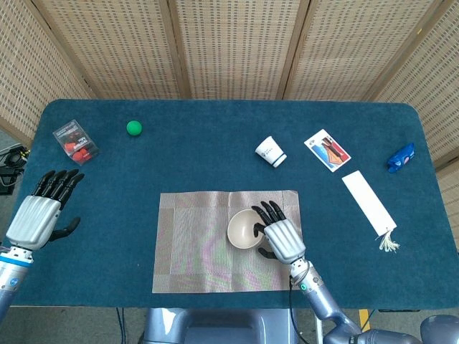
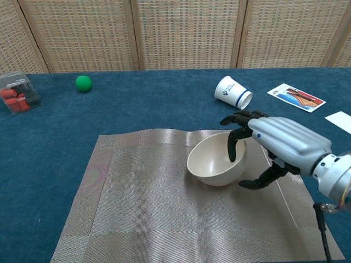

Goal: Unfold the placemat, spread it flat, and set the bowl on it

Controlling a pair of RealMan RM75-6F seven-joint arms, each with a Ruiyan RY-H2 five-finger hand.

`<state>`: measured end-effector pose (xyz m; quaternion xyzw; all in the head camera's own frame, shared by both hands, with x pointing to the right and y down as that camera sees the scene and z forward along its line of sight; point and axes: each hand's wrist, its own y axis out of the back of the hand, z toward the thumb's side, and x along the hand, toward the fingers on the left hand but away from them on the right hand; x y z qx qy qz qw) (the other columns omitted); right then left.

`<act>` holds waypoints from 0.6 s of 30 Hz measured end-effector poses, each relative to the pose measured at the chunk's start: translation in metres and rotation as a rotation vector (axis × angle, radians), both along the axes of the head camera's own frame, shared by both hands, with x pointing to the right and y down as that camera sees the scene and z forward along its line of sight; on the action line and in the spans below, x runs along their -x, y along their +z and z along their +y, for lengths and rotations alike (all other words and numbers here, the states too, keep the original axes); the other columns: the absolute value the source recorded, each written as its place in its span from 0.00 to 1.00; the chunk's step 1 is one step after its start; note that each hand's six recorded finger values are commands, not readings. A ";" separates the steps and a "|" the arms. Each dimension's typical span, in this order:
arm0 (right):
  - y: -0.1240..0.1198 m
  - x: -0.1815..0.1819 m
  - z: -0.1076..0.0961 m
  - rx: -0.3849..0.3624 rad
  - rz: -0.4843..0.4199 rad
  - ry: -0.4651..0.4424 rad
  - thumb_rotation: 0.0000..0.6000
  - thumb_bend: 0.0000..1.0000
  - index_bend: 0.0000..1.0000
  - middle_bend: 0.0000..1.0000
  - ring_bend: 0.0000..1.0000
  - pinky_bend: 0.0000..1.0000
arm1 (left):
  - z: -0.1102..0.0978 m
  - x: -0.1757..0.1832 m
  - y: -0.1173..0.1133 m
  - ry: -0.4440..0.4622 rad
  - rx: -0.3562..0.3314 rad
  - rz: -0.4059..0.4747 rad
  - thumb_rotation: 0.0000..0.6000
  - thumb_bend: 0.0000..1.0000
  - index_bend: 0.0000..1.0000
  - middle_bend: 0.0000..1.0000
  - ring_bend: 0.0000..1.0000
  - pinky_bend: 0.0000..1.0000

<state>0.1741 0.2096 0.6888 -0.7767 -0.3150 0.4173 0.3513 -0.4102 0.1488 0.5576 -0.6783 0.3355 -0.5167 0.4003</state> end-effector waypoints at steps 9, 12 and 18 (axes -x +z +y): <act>-0.005 -0.026 -0.009 -0.018 0.050 0.036 1.00 0.29 0.41 0.08 0.00 0.00 | 0.000 0.001 0.002 -0.003 0.006 -0.004 1.00 0.35 0.00 0.00 0.00 0.00; -0.009 -0.040 -0.014 -0.029 0.076 0.058 1.00 0.28 0.40 0.06 0.00 0.00 | 0.000 0.001 0.003 -0.003 0.008 -0.007 1.00 0.35 0.00 0.00 0.00 0.00; -0.027 -0.078 -0.027 -0.070 0.114 0.126 1.00 0.28 0.38 0.05 0.00 0.00 | 0.001 0.001 0.004 -0.001 0.010 -0.011 1.00 0.35 0.00 0.00 0.00 0.00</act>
